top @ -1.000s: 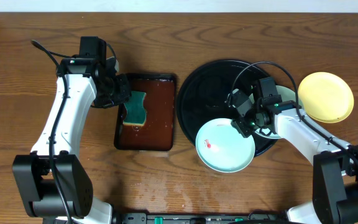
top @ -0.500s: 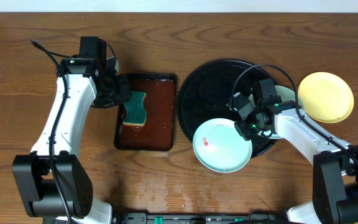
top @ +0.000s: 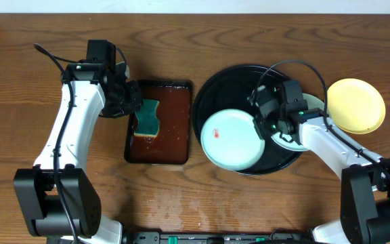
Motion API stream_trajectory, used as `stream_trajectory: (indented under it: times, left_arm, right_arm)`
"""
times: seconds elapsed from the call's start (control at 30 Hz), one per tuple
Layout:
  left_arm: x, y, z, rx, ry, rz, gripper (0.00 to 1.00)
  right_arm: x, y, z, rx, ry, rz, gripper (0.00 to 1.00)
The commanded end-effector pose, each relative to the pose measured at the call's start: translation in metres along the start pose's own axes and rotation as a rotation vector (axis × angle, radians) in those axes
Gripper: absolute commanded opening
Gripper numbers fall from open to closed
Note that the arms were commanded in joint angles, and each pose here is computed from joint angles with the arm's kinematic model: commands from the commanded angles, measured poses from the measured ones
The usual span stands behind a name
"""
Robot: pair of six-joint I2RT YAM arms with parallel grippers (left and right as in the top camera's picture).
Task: Clean dirty plates on tray and stack at the side
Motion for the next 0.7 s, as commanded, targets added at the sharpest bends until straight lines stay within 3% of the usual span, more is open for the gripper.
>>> stream_trajectory:
  times: [0.0,0.13,0.43,0.47,0.53,0.67]
  left_arm:
    - [0.001,-0.001,-0.001,0.006,-0.002,0.014,0.14]
    - [0.001,-0.001,-0.001,0.006,-0.002,0.014,0.14]
    - [0.000,-0.001,-0.001,0.009,-0.010,0.016,0.13]
    - [0.000,-0.001,-0.001,0.010,-0.010,0.017,0.13]
    - [-0.001,-0.001,-0.001,0.010,-0.012,0.017,0.13]
    - [-0.001,-0.001,-0.001,0.011,-0.012,0.017,0.14]
  right_arm:
    - [-0.015,-0.017,-0.004,0.113,-0.059,0.174,0.01]
    - [-0.014,-0.033,-0.007,0.290,-0.065,0.283,0.01]
    - [-0.018,-0.034,-0.008,0.299,-0.082,0.248,0.01]
    - [-0.018,-0.034,-0.008,0.300,-0.086,0.247,0.08]
    - [-0.020,-0.034,-0.008,0.293,-0.098,0.246,0.33]
    - [-0.027,-0.030,-0.010,0.239,-0.106,0.236,0.43]
Point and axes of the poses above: each gripper's point midway between its finger pads, its own z axis out along the fingers, its own y axis along the line the jaws close on, x = y × z, the point moved 8 cm from there along -z, back along the fingers, and after that the axes turned 6 degrees about -z, right-handed, at the moved point
